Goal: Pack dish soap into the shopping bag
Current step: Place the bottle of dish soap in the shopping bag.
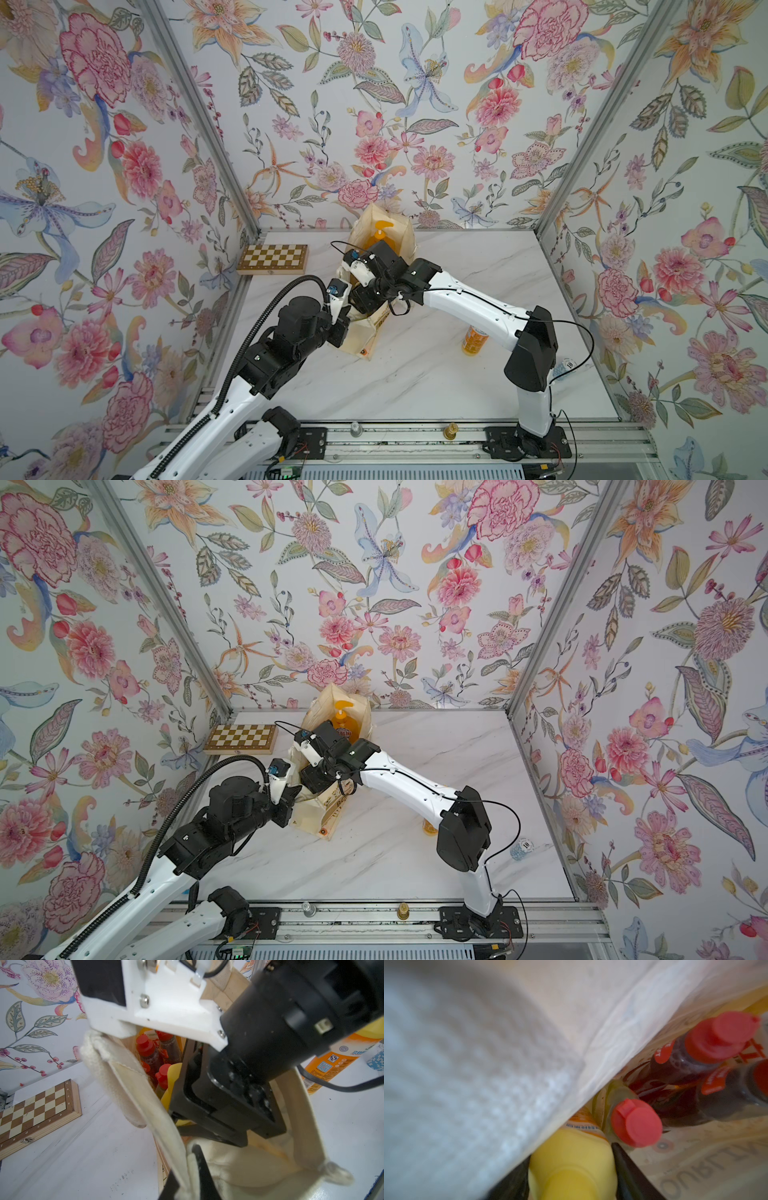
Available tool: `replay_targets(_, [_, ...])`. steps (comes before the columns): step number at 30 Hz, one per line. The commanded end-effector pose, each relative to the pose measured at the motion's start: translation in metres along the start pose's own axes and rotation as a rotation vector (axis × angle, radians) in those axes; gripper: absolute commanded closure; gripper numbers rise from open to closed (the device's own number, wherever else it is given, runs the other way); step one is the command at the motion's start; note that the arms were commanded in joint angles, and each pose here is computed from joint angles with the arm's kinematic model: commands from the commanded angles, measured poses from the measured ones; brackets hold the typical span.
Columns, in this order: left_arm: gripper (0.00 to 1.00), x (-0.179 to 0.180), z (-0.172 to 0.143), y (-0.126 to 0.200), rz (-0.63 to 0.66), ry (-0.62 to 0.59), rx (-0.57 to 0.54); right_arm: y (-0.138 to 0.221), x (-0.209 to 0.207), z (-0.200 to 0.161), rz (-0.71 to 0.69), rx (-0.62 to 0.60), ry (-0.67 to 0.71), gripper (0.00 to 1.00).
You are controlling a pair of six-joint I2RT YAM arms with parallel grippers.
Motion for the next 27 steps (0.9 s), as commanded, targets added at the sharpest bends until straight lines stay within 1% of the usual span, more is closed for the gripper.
replay_targets(1, [1.0,-0.005,0.017,0.005,-0.032,0.006,-0.117,0.055,0.016,0.034,0.043,-0.181,0.041,0.39])
replay_targets(6, [1.0,-0.005,0.016,0.004,-0.033,0.006,-0.114,0.063,0.016,0.035,0.027,-0.192,0.037,0.35])
replay_targets(11, [1.0,-0.005,0.016,0.004,-0.033,0.005,-0.113,0.067,0.015,0.035,0.025,-0.2,0.033,0.34])
replay_targets(17, [1.0,-0.005,0.016,0.007,-0.025,0.005,-0.113,0.084,0.014,0.04,0.003,-0.235,0.031,0.34])
replay_targets(23, [1.0,-0.002,0.017,0.011,-0.005,0.005,-0.113,0.116,0.002,0.036,-0.093,-0.276,-0.008,0.3])
replay_targets(27, [1.0,-0.001,0.018,0.014,0.01,0.006,-0.114,0.144,-0.013,0.022,-0.213,-0.296,-0.079,0.27])
Point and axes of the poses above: each gripper's point midway between its finger pads, its own y axis back along the fingers, its own x axis along the line the jaws close on, z = x × y, the point moved 8 cm from there along y, back along the fingers, and after that the axes turned 11 degrees about y, right-handed, at the moved point
